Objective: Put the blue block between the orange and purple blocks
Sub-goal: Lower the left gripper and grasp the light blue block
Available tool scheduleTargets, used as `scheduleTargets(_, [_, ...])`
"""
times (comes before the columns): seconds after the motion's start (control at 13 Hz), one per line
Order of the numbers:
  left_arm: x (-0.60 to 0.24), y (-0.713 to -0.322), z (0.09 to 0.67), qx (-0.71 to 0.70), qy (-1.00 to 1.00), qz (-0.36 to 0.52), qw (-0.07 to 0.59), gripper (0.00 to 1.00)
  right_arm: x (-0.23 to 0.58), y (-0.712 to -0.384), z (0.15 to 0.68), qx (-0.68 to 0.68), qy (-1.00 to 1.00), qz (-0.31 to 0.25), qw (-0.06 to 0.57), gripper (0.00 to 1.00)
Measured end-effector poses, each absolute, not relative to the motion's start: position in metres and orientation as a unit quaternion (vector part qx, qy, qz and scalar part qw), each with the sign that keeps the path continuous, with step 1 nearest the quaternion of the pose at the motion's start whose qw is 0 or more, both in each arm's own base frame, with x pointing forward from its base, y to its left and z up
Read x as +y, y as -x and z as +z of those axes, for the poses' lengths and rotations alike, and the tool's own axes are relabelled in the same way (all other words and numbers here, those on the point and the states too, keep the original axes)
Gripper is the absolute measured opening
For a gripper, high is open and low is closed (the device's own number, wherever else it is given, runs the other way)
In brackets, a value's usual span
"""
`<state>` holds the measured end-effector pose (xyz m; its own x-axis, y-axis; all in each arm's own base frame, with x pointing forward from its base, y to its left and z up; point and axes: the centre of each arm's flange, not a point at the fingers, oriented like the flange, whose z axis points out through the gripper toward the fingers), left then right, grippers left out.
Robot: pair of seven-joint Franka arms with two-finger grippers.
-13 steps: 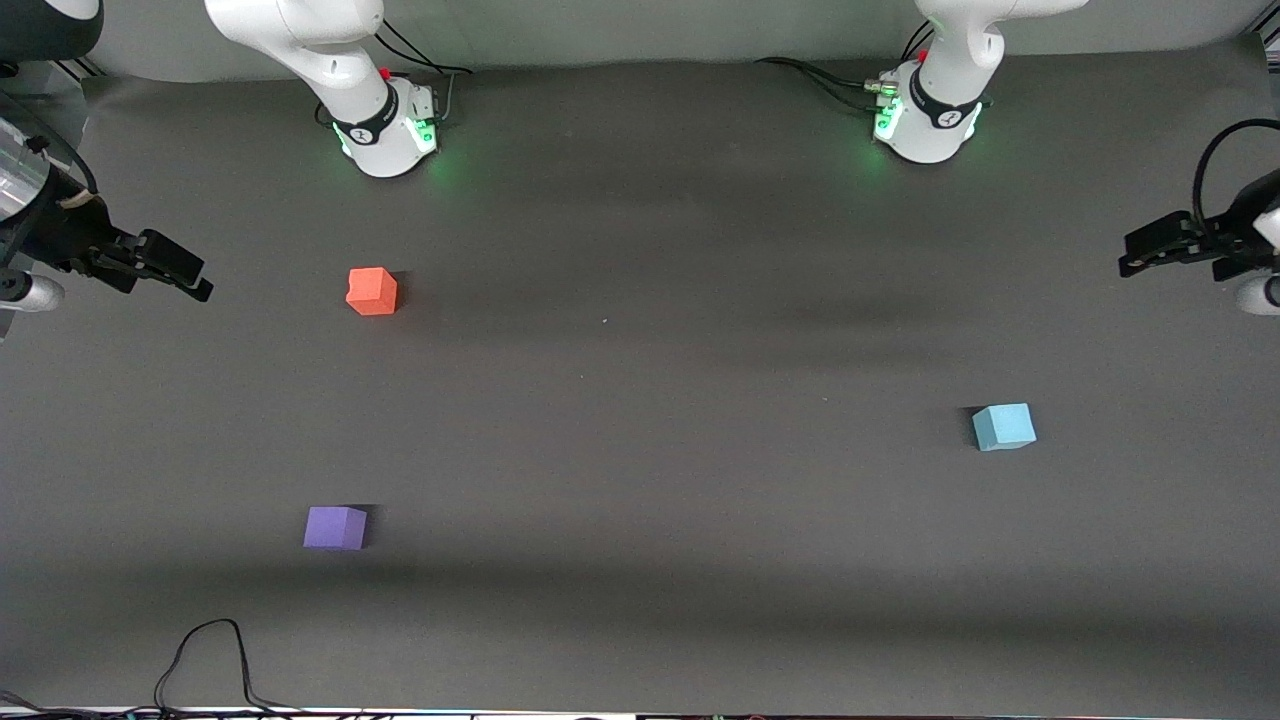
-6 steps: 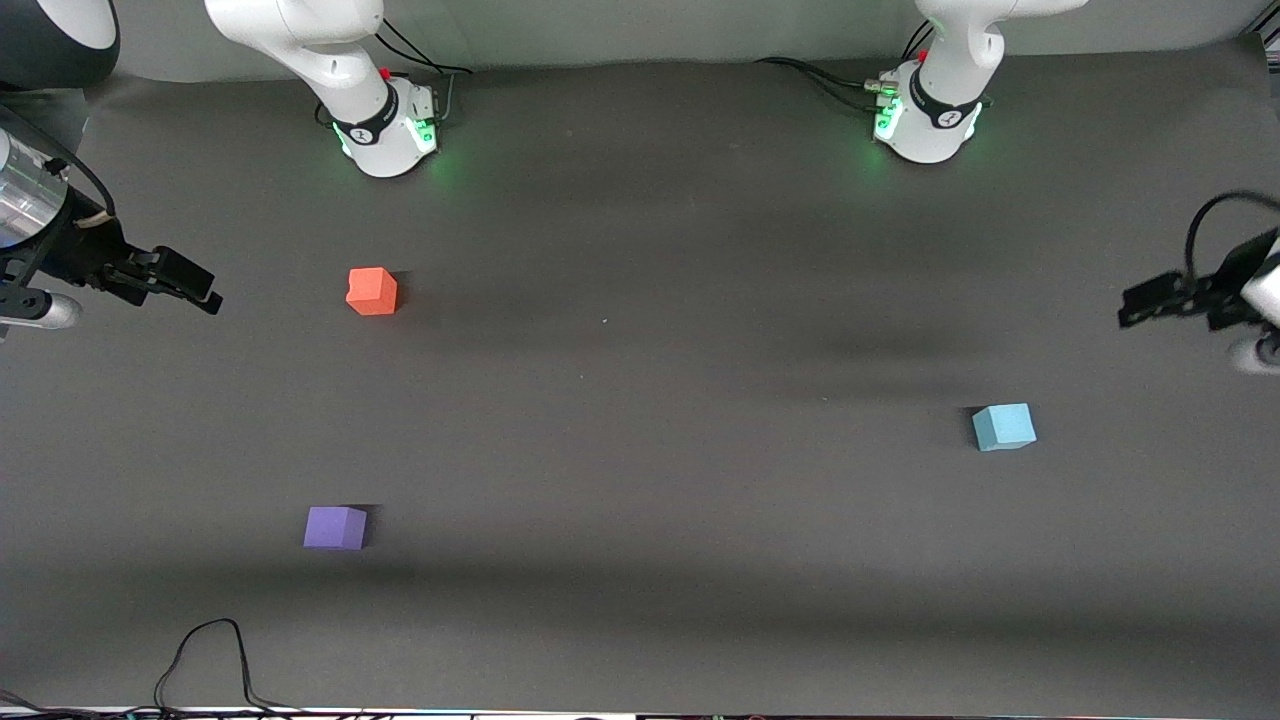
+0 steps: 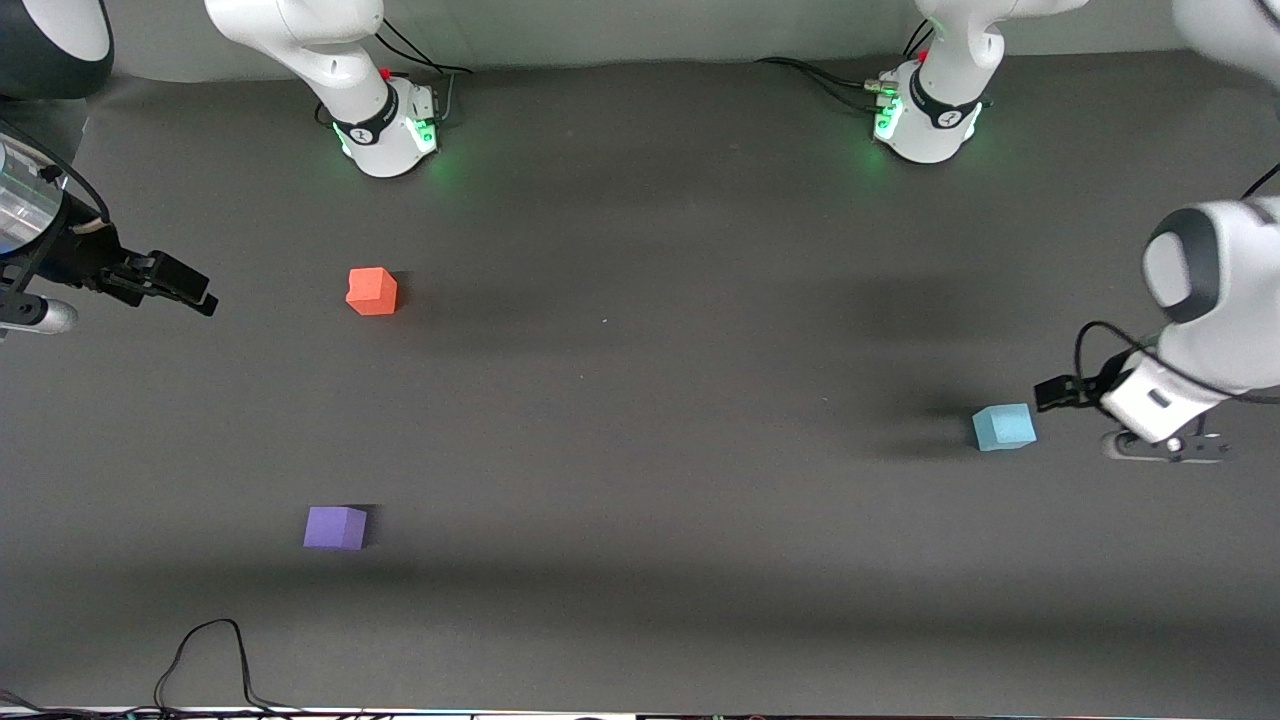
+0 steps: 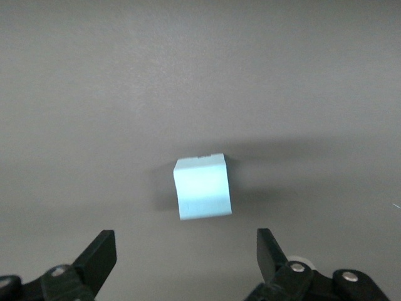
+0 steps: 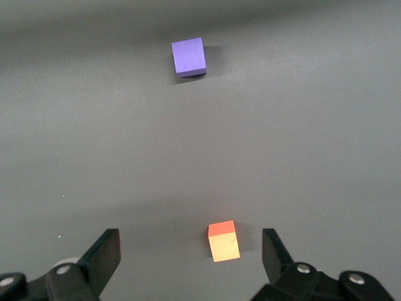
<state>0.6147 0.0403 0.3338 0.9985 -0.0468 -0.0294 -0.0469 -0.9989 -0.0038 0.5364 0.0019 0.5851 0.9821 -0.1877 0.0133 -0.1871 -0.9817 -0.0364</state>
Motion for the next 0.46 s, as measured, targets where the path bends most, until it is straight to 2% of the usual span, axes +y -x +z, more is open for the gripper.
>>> scheduleTargets(0.46, [0.04, -0.602, 0.21, -0.003, 1.0, -0.012, 0.007, 1.0, 0.002, -0.536, 0.584, 0.094, 0.995, -0.008, 0.017, 1.0])
